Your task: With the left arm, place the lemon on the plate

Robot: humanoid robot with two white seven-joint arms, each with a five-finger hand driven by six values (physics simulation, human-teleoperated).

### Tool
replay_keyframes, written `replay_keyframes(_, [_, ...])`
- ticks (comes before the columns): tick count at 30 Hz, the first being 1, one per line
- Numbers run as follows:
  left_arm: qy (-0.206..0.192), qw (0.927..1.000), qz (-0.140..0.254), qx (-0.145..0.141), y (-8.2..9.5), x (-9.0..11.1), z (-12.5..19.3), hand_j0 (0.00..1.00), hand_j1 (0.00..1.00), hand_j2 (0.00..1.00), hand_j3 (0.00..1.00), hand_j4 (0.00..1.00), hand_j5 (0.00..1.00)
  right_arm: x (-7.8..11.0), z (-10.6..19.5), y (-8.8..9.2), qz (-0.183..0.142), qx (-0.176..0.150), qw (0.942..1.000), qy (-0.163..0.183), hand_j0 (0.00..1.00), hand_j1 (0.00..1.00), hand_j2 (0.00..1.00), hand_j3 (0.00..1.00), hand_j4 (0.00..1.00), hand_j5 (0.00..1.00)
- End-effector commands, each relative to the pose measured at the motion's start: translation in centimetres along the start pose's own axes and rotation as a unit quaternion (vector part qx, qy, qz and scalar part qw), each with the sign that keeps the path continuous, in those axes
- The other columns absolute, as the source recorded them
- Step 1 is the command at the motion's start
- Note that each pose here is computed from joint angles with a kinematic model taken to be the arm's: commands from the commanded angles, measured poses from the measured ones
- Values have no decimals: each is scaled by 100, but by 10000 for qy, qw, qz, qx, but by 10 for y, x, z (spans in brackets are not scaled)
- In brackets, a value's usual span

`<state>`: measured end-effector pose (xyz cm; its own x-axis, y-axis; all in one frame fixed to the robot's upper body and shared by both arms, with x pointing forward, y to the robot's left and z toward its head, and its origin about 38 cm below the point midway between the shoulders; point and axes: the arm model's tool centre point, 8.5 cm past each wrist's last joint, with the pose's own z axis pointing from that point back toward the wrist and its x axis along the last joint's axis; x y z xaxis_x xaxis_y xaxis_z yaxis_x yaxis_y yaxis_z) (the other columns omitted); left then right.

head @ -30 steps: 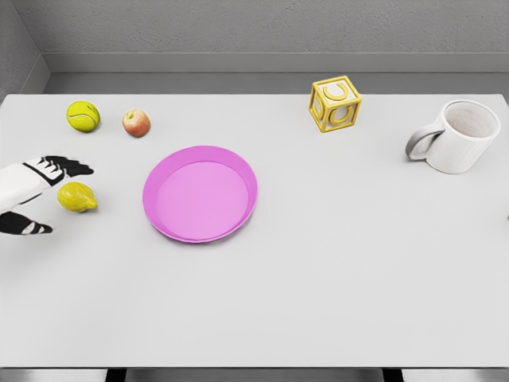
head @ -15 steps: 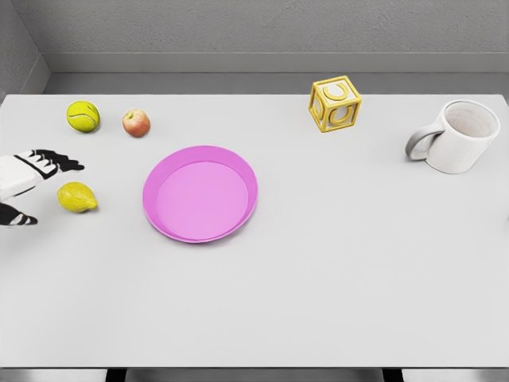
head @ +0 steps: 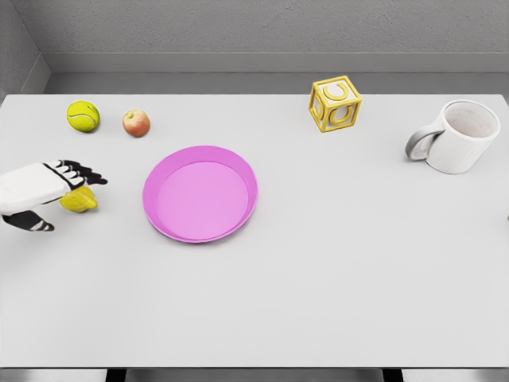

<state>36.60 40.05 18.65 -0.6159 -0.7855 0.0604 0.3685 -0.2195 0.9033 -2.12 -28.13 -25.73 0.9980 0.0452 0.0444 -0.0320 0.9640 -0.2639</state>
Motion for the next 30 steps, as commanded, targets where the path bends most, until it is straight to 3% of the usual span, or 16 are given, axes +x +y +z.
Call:
replay_keyframes(1, [-27, 10000, 13, -1, 0, 2, -1, 100, 100, 100, 100, 100, 100, 1, 0, 0, -4, -1, 10000, -6, 100, 100, 100, 100, 100, 100])
replay_keyframes(7, [-57, 9999, -60, -92, 2, 2, -7, 100, 100, 100, 100, 100, 100, 0, 0, 0, -2, -1, 10000, 2, 100, 100, 100, 100, 100, 100])
replay_keyframes(9, [-280, 9992, -122, -249, -1, 11, -22, 100, 100, 100, 100, 100, 100, 1, 0, 0, -5, -1, 10000, -13, 100, 100, 100, 100, 100, 100])
replay_keyframes(13, [-257, 9988, -207, -356, 3, 10, -24, 100, 100, 100, 100, 100, 100, 0, 0, 0, -2, -1, 10000, 2, 100, 100, 100, 100, 100, 100])
replay_keyframes(15, [-147, 9991, -186, -357, 5, 2, -21, 100, 100, 100, 100, 100, 100, 1, 0, 0, -4, -1, 10000, -6, 100, 100, 100, 100, 100, 100])
replay_keyframes(17, [119, 9991, 27, -404, 0, -20, -17, 100, 100, 100, 100, 100, 100, 1, 0, 0, -5, -1, 10000, -13, 100, 100, 100, 100, 100, 100])
replay_keyframes(21, [143, 9986, -51, -507, -3, -19, -20, 100, 100, 100, 100, 100, 100, 0, 0, 0, -2, -1, 10000, 2, 100, 100, 100, 100, 100, 100])
replay_keyframes(23, [129, 9985, -63, -520, -4, -18, -21, 89, 89, 89, 89, 89, 89, 0, 0, 0, -2, -1, 10000, 2, 100, 100, 100, 100, 100, 100])
replay_keyframes(30, [91, 9989, -99, -450, 3, -17, -26, 90, 90, 90, 90, 90, 90, 1, 0, 0, -4, -1, 10000, -6, 100, 100, 100, 100, 100, 100])
